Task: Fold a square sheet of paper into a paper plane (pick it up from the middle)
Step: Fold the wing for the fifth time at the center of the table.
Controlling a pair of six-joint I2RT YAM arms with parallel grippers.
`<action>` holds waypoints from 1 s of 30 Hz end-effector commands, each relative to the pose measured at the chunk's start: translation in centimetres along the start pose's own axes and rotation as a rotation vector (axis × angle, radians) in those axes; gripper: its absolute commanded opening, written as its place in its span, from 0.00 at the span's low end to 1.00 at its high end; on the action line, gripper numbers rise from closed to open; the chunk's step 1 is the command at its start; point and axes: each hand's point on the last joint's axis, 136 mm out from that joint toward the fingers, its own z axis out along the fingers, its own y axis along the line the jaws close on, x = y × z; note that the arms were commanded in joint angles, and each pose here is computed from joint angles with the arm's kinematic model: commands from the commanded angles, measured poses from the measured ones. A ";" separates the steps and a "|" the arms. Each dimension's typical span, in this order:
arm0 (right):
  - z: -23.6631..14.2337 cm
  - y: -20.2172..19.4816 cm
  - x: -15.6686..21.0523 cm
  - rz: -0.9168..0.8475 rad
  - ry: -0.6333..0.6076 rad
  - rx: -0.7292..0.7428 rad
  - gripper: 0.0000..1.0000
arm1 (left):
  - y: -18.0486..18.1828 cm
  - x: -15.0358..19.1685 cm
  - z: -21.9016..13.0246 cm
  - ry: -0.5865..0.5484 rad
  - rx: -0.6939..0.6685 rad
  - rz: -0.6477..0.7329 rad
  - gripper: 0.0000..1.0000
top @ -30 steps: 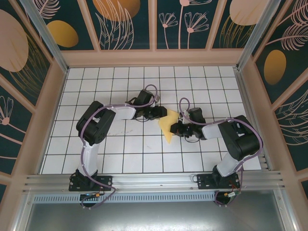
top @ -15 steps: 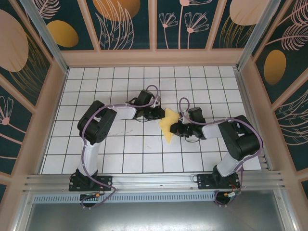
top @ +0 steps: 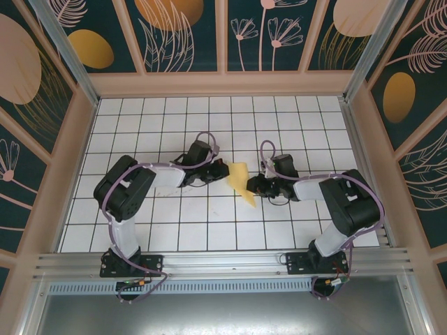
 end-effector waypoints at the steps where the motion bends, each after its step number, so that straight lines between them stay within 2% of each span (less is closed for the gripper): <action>1: 0.1 0.6 -0.5 -0.022 -0.012 0.008 0.20 | -1.3 -1.7 -1.4 -0.108 0.076 -0.081 0.00; 10: 0.1 2.1 -1.3 -0.062 -0.014 -0.029 0.20 | -0.3 -0.7 -2.4 -0.123 0.063 -0.110 0.00; 21: 1.5 -0.1 -0.4 -0.036 0.033 0.041 0.16 | -0.6 -0.9 -2.5 -0.124 0.065 -0.107 0.02; 27: 2.0 -1.2 0.2 -0.019 0.056 0.067 0.14 | -0.6 -0.9 -2.2 -0.112 0.058 -0.096 0.16; 30: 2.0 -1.5 0.2 -0.024 0.061 0.080 0.14 | -1.0 -1.2 -2.1 -0.099 0.048 -0.058 0.35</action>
